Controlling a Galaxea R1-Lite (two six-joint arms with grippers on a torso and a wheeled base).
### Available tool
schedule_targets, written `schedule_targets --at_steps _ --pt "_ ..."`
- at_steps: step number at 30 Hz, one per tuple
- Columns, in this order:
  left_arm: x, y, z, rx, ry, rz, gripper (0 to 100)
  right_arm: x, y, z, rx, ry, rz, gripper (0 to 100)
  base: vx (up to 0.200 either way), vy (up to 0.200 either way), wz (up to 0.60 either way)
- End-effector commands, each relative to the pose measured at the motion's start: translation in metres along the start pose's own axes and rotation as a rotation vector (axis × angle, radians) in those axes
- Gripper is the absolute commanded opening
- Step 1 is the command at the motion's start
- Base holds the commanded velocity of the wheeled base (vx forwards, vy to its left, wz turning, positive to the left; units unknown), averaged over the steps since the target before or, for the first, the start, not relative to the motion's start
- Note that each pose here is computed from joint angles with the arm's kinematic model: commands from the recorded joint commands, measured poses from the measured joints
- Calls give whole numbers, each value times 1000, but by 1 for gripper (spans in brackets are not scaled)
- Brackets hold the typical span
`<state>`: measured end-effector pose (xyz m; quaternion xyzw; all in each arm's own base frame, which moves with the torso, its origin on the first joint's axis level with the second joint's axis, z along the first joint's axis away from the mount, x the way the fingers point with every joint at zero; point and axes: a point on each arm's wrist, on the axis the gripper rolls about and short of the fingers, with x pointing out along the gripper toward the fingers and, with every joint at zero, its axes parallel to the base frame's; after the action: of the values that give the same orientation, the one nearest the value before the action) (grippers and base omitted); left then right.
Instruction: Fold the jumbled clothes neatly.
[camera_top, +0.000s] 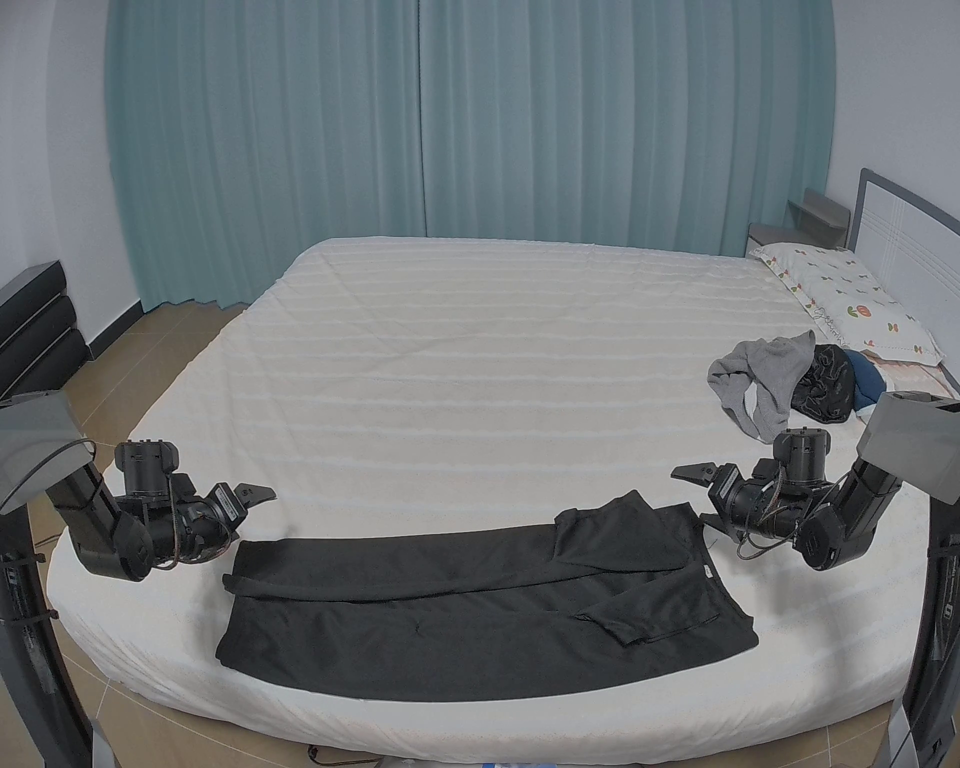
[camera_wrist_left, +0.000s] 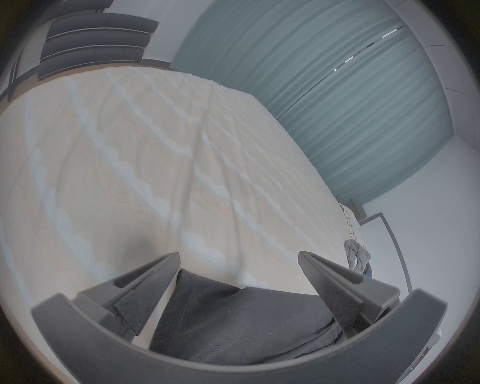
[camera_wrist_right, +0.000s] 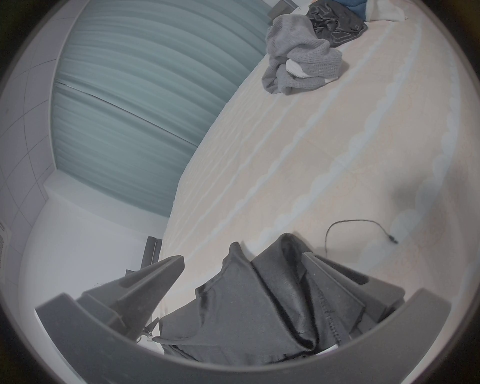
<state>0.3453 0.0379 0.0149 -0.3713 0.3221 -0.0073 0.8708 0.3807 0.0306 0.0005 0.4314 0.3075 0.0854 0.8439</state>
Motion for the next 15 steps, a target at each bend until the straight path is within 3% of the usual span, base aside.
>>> schedule_targets --at_steps 1,15 --pt "13 9 -9 -9 38 20 100 5 -7 -1 10 5 -14 100 0 0 0" --pt "8 15 -21 8 55 79 100 6 -13 1 17 -2 -25 100 0 0 0"
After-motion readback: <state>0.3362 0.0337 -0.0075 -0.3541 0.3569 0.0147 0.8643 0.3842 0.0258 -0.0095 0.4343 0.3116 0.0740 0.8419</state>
